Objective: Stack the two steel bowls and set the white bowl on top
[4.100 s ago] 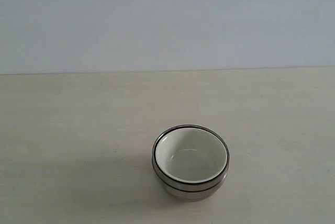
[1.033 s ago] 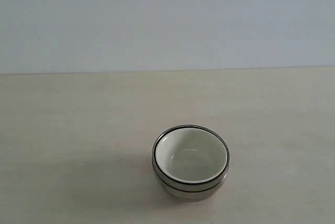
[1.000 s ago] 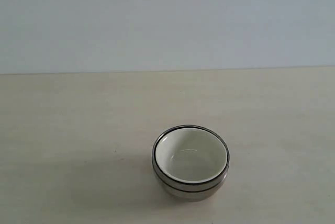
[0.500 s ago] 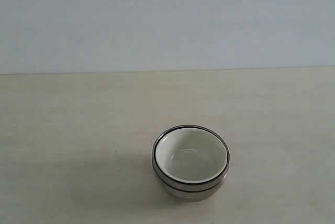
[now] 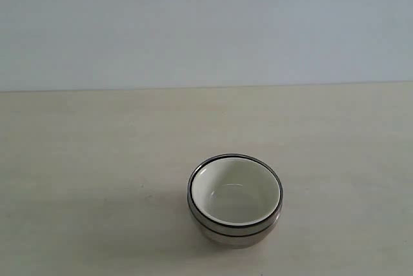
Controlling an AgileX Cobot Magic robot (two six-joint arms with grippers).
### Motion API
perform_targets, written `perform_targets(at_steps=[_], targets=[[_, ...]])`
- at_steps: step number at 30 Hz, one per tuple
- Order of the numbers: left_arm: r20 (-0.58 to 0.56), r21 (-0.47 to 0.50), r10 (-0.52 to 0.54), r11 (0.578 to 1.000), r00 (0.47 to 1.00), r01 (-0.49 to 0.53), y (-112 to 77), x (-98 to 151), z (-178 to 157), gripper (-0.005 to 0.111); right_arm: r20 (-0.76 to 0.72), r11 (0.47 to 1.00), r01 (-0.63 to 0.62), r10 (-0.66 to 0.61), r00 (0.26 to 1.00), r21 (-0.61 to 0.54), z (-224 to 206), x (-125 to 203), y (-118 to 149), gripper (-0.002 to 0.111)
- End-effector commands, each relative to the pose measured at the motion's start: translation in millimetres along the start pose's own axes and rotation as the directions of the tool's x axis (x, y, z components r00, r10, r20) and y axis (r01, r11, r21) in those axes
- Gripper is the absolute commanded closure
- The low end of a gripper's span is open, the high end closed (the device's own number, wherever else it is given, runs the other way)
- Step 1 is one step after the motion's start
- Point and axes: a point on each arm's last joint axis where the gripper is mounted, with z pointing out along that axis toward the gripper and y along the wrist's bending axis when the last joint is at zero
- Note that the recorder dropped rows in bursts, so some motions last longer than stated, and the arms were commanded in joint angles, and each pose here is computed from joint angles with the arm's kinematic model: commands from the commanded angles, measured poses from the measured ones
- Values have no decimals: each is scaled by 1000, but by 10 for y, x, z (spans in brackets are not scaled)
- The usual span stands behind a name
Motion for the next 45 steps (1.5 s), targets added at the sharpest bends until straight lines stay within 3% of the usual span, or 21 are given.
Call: perform_targets(at_steps=[1, 6, 45], targets=[[7, 5, -4, 1000, 1000, 4, -2, 2, 1, 103, 10, 1000, -4, 4, 1000, 7, -6, -8, -5, 108], [7, 5, -4, 1000, 1000, 4, -2, 2, 1, 103, 11, 995, -98, 97, 995, 6, -6, -8, -5, 108], [7, 5, -4, 1000, 1000, 4, -2, 2, 1, 103, 11, 994, -108, 108, 994, 5, -6, -8, -5, 108]])
